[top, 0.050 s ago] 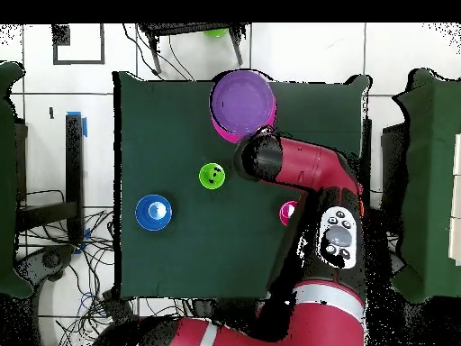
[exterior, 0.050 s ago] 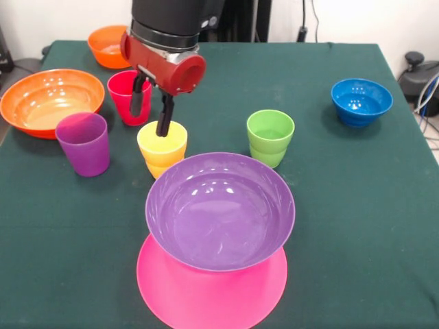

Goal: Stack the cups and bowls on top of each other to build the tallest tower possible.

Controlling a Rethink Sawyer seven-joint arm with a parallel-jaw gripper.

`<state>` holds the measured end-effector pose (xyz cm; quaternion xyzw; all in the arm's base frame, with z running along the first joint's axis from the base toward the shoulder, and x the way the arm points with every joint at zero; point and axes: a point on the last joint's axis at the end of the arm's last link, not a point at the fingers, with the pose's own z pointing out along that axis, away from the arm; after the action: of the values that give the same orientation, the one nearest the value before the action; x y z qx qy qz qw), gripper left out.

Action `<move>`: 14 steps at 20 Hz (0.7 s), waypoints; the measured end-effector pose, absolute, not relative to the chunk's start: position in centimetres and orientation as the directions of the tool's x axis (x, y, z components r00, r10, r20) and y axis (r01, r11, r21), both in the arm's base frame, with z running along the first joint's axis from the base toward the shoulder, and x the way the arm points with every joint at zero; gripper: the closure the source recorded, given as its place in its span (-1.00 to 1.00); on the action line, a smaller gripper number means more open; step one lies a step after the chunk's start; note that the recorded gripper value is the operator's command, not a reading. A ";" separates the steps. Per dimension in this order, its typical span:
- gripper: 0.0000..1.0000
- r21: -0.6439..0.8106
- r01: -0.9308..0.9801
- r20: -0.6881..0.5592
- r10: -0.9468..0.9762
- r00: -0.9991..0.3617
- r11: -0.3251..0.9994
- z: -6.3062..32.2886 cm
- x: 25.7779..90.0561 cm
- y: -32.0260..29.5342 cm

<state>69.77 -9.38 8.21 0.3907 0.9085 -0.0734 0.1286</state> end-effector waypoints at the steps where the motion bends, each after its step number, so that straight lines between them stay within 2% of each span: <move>1: -1.00 -0.034 0.727 -0.293 0.689 -0.663 0.686 8.0 69.6 -9.8; 14: -1.00 -0.061 0.707 -0.240 0.678 -0.695 0.704 4.9 66.1 -11.3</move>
<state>66.09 -11.35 4.95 0.3773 0.9176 -0.0745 0.1002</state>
